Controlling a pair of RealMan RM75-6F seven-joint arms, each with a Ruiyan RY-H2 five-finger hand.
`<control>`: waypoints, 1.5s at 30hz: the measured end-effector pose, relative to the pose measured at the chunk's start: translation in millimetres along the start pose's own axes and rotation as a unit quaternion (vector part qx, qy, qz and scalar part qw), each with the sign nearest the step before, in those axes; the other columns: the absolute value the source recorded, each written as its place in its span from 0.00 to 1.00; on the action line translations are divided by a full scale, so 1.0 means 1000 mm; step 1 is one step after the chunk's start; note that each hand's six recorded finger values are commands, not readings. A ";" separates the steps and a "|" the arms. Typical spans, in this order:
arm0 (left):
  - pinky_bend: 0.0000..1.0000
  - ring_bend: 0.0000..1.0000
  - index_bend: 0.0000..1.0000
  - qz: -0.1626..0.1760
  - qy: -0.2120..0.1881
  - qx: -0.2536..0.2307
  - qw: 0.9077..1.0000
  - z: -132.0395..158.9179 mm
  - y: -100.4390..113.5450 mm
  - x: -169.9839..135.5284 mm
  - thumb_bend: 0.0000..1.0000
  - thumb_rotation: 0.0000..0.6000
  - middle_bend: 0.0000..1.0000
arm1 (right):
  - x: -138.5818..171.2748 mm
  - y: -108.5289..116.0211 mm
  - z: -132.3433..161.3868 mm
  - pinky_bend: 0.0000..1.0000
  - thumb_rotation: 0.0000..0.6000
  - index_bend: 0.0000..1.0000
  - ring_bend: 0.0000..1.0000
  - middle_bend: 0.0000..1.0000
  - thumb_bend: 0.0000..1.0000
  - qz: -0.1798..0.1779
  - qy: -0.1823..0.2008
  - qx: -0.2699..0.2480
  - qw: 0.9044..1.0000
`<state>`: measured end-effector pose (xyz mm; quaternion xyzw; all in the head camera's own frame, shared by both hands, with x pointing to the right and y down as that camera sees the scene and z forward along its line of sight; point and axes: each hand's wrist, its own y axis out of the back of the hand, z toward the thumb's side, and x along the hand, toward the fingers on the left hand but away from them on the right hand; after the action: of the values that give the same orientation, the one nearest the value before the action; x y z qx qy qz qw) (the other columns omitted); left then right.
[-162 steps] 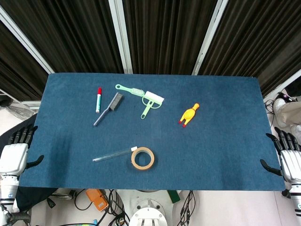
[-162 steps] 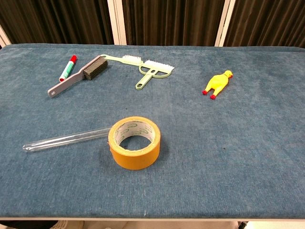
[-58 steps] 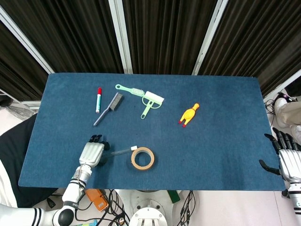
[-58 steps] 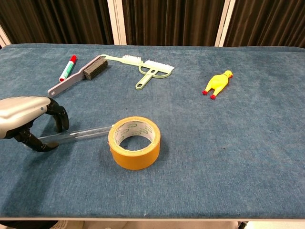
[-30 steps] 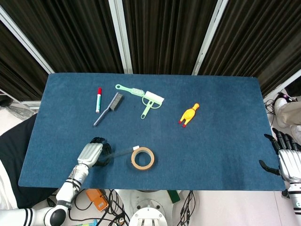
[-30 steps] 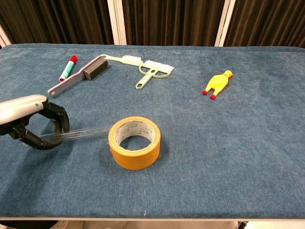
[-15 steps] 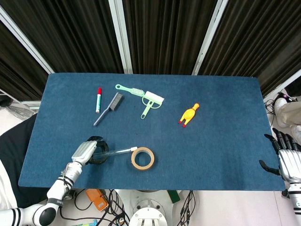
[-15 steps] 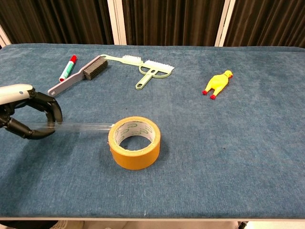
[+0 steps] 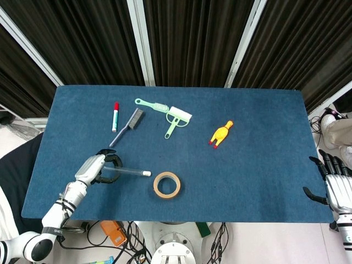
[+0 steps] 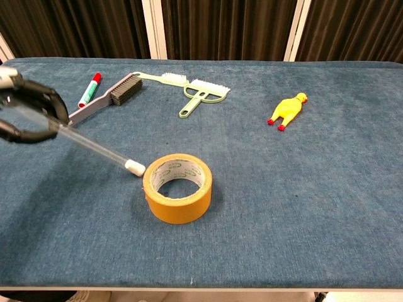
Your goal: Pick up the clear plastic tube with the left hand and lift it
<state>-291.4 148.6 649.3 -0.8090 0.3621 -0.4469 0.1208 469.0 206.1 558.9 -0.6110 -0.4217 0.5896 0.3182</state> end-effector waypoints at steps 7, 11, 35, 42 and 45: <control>0.09 0.15 0.56 0.014 -0.013 0.032 0.999 0.018 0.020 -0.001 0.46 1.00 0.55 | 0.000 0.000 0.000 0.00 1.00 0.21 0.01 0.05 0.36 -0.001 -0.001 0.000 1.000; 0.09 0.15 0.56 0.025 -0.020 0.040 0.999 0.029 0.029 -0.001 0.46 1.00 0.55 | 0.000 0.001 -0.001 0.00 1.00 0.20 0.01 0.05 0.36 -0.001 -0.001 -0.001 1.000; 0.09 0.15 0.56 0.035 -0.037 0.082 0.995 0.081 0.089 0.017 0.46 1.00 0.55 | 0.000 0.001 -0.002 0.00 1.00 0.21 0.01 0.05 0.36 0.000 -0.005 -0.003 1.000; 0.09 0.15 0.56 0.058 -0.033 0.108 0.992 0.100 0.125 0.018 0.46 1.00 0.55 | 0.000 0.001 -0.001 0.00 1.00 0.21 0.01 0.05 0.36 0.002 -0.005 -0.003 1.000; 0.09 0.15 0.56 0.063 -0.030 0.119 0.990 0.106 0.137 0.016 0.46 1.00 0.55 | 0.000 0.001 -0.001 0.00 1.00 0.21 0.01 0.05 0.36 0.002 -0.005 -0.003 1.000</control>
<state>-265.1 26.5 527.8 -0.7776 0.3533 -0.4533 0.2549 470.2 205.9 558.7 -0.6100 -0.4238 0.5919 0.3130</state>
